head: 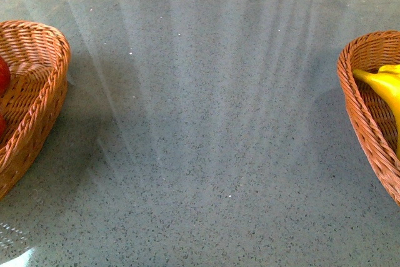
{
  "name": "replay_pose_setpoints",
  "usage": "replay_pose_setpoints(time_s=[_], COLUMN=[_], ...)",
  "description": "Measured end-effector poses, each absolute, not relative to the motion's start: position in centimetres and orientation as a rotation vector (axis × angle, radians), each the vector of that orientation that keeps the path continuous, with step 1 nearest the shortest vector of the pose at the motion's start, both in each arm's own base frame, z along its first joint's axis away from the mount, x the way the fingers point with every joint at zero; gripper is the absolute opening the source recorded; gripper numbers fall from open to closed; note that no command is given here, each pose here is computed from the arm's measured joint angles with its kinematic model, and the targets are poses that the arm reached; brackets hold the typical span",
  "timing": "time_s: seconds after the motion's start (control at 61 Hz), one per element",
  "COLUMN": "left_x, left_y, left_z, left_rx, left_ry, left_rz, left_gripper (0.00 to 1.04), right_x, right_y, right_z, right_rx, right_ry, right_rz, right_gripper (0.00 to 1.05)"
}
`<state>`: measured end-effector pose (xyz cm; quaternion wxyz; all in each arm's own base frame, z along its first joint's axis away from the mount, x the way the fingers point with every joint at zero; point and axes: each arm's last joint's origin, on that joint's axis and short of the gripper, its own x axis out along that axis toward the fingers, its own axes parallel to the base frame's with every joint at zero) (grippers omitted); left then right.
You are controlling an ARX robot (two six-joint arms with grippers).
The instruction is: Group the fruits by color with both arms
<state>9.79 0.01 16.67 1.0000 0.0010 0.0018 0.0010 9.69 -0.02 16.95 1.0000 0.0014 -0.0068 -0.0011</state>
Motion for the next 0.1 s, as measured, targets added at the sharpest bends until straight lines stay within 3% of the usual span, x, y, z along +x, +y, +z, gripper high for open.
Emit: replay_pose_setpoints(time_s=[0.098], left_x=[9.79], left_y=[0.01], left_z=[16.67], left_rx=[0.002], left_ry=[0.004], left_rz=[0.002], left_gripper=[0.96], right_x=[9.69], right_y=[-0.02], right_z=[16.95], right_rx=[0.003], right_ry=[-0.014], right_rz=[-0.002], right_gripper=[0.96])
